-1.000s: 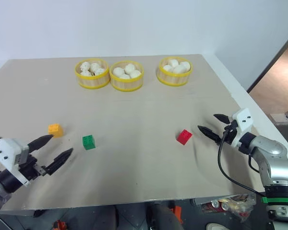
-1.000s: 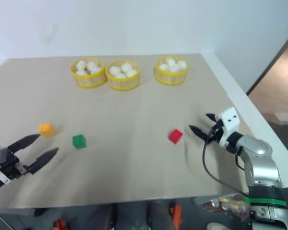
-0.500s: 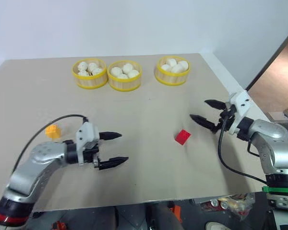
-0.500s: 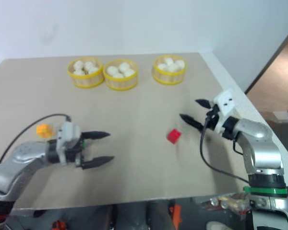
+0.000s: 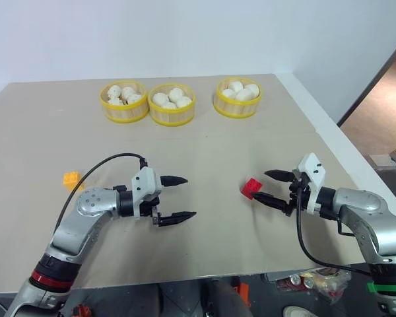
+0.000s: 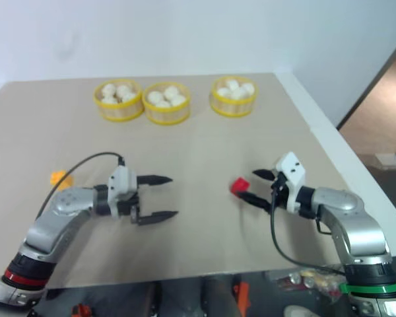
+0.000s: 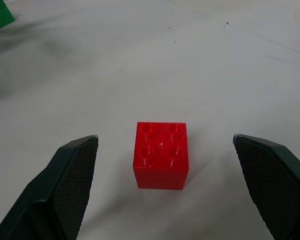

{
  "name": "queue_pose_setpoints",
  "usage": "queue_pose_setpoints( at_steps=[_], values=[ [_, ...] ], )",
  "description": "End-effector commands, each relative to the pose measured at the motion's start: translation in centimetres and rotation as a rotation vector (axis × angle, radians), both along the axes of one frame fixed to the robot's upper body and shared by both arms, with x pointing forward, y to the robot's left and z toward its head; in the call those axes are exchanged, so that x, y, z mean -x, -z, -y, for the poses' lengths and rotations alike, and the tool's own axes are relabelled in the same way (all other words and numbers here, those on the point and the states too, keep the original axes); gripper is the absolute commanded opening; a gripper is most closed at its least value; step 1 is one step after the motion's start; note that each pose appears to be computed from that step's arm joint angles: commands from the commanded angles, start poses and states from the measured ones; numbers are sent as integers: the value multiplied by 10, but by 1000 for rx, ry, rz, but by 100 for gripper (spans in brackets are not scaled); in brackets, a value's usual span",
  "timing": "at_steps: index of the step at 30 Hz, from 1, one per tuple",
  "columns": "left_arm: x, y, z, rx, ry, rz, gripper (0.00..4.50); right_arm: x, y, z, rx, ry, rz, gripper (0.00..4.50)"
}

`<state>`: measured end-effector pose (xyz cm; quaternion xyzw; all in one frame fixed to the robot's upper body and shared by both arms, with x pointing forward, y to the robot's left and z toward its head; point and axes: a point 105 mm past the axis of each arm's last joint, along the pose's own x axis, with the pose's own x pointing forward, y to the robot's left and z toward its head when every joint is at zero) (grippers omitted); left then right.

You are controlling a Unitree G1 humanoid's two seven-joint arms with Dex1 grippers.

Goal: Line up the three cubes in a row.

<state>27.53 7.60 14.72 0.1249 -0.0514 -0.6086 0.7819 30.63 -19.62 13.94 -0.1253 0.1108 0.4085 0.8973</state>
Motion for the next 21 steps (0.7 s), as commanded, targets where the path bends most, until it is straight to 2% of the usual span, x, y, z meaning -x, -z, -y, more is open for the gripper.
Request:
queue_pose_setpoints(
  at_steps=[1,5,11,14,21],
  values=[
    [1,-8,0,60,-10,37,447,-4,-3,-4,-2,-5,39,450],
    [0,-9,1,111,-37,27,447,-7,2,-9,-5,-13,32,450],
    [3,-6,2,99,-52,34,447,-11,15,-11,-9,-20,5,450],
    [4,-5,2,91,-52,35,450,-11,18,-10,-18,-11,-2,368],
    [2,13,-11,84,-76,11,450,-9,20,-11,-14,-25,-7,133]
  ],
)
